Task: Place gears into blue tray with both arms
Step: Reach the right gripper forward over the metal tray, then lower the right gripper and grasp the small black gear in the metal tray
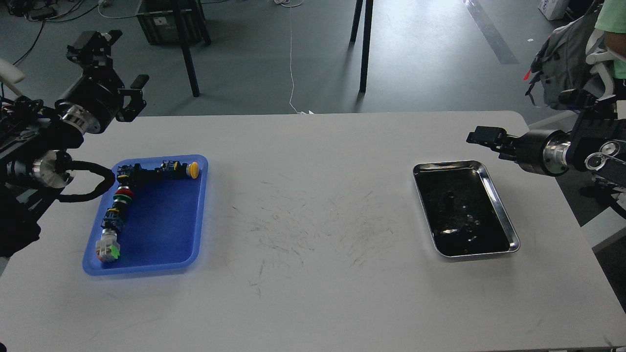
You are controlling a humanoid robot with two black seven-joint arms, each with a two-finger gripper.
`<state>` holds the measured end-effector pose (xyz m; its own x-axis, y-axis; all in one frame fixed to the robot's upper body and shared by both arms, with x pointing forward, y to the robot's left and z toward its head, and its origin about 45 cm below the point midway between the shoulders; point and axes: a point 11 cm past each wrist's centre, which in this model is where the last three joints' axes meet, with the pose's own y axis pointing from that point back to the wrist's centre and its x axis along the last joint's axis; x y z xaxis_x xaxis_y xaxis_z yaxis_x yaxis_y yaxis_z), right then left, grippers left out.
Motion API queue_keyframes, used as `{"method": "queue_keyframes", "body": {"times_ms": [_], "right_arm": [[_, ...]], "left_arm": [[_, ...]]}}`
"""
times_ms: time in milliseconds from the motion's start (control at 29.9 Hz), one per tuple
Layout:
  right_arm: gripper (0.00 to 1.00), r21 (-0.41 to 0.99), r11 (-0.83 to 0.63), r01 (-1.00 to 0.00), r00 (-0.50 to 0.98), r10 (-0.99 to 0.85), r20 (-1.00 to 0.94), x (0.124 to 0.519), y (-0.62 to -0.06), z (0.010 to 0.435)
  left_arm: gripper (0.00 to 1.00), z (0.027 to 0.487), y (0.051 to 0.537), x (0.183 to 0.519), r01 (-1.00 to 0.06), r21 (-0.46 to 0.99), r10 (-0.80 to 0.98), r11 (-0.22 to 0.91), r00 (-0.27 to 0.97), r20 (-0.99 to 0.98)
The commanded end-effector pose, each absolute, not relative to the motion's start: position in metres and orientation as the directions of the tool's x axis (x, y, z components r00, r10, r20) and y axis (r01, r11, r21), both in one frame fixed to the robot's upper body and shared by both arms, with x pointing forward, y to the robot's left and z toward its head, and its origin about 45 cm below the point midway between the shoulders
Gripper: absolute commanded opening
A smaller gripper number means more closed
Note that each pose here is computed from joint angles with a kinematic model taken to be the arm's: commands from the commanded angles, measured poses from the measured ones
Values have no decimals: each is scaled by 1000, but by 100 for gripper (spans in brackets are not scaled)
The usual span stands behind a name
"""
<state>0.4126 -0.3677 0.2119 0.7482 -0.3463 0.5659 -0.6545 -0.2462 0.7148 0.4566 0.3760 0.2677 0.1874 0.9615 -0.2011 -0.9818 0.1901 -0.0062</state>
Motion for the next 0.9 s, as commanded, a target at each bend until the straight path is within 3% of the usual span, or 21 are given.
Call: {"method": "queue_keyframes", "body": {"times_ms": [0, 301, 869], "right_arm": [[95, 744, -247, -621, 782, -260, 567, 408, -362, 203], [94, 803, -217, -555, 832, -131, 539, 395, -357, 176], [94, 839, -200, -507, 860, -50, 508, 398, -337, 150]], "left_arm": [[99, 268, 378, 456, -982, -5, 963, 188, 185, -197], [99, 268, 377, 456, -982, -5, 962, 189, 186, -198], [99, 270, 380, 456, -983, -9, 963, 185, 183, -196]]}}
